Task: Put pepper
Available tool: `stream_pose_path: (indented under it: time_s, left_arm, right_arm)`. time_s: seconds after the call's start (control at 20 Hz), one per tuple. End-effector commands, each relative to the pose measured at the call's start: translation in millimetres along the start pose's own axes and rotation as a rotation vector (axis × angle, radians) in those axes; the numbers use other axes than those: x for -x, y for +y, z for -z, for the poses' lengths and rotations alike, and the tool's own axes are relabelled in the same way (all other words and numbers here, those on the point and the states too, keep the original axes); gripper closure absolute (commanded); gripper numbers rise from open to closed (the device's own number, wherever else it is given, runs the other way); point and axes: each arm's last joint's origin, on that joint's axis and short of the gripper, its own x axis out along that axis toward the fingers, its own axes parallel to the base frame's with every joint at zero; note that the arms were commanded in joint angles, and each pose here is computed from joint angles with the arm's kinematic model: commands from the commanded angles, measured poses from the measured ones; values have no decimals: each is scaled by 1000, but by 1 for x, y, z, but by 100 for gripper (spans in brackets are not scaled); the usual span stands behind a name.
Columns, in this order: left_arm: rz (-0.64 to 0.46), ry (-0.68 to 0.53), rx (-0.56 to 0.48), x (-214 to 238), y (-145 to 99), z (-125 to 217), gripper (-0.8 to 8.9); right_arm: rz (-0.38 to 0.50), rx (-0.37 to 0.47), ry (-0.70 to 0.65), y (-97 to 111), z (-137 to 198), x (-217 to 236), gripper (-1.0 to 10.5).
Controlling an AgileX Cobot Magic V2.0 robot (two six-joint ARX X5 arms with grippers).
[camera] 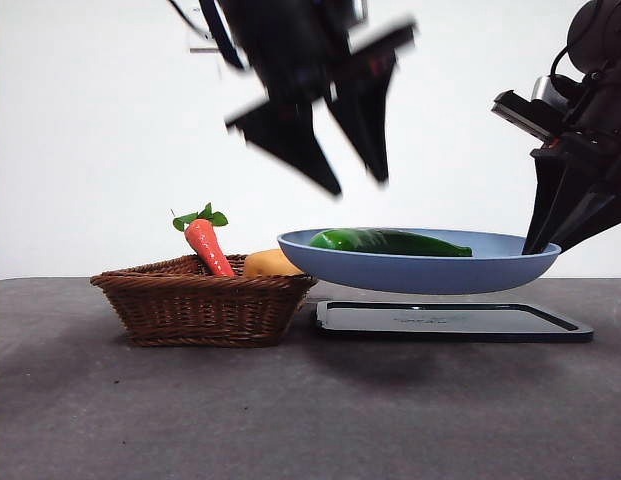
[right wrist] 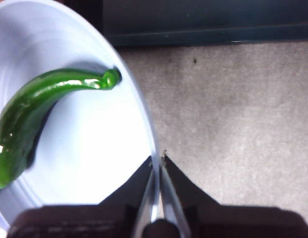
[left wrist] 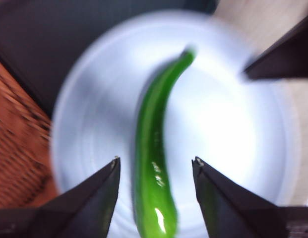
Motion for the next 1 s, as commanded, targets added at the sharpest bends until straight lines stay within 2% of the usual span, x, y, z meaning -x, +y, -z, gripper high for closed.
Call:
stream_pose_path:
  time_s: [0.05, 0.25, 0.4, 0.55, 0.75, 1.0]
  left_arm:
    - [9, -53, -44, 25, -7, -5, 555]
    - [14, -157, -92, 89, -12, 1, 555]
    - [12, -250, -117, 130, -16, 8, 555]
    - [17, -324, -124, 162, -18, 16, 555]
    - [21, -376, -127, 188, -19, 26, 555]
    - [28, -384, -126, 194, -20, 30, 555]
  right_arm:
    - [-6, 11, -17, 2, -5, 1, 941]
    - [-5, -19, -78, -6, -12, 6, 941]
    - [2, -68, -158, -19, -22, 13, 941]
    - [19, -123, -181, -35, -41, 13, 941]
    - [34, -168, -174, -54, -75, -1, 941]
    - [56, -196, -146, -69, -106, -30, 941]
